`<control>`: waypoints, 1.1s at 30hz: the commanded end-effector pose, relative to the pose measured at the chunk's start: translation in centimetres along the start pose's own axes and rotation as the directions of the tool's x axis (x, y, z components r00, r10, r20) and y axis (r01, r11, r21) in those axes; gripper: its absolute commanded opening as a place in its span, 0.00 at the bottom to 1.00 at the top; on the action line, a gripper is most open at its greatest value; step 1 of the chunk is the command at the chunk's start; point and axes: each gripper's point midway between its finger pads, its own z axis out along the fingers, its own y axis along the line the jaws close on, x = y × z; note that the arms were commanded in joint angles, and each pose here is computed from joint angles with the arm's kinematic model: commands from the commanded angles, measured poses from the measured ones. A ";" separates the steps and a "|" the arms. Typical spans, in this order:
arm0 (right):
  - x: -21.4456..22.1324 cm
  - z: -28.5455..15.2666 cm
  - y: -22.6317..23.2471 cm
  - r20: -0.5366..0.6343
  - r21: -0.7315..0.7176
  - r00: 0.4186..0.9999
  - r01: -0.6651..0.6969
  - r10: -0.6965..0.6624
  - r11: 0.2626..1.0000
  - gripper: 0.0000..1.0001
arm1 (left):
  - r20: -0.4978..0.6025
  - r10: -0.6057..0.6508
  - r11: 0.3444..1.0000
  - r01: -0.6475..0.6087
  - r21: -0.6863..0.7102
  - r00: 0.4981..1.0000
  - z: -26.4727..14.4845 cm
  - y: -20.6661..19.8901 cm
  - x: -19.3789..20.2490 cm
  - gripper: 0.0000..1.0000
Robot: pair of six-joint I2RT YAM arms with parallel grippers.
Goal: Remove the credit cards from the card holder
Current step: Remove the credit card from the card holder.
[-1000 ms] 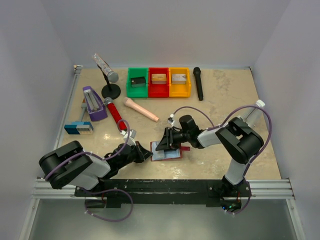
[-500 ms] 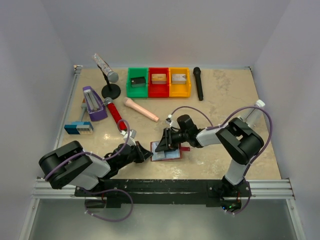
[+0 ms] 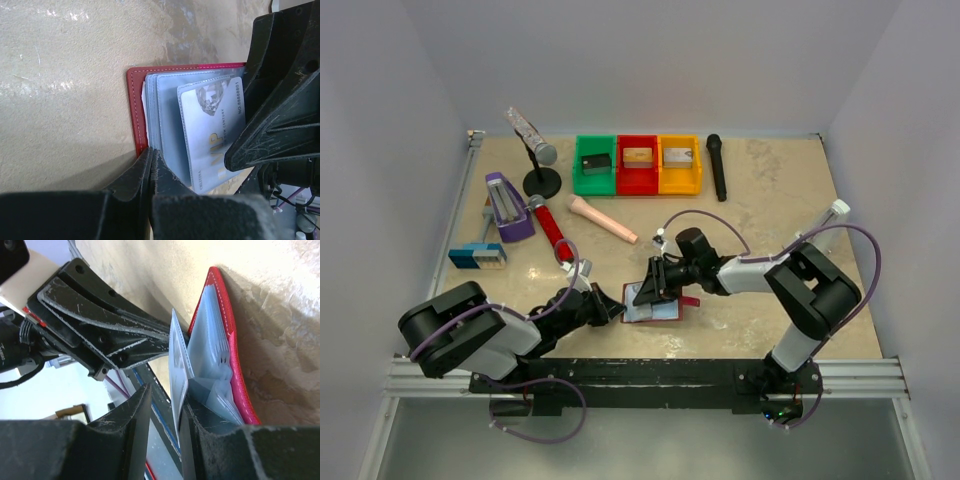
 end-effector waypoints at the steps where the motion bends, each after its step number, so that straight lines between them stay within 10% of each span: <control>1: -0.6 -0.7 1.5 0.018 -0.021 0.998 0.059 -0.059 0.998 0.31 | -0.047 0.006 0.994 -0.012 -0.112 0.999 -1.1 3.6 1.9 0.00; 33: -1.1 -2.5 0.6 0.045 0.018 0.997 0.065 -0.066 0.998 0.30 | -0.057 -0.002 0.991 -0.006 -0.135 0.998 -1.8 4.9 2.7 0.00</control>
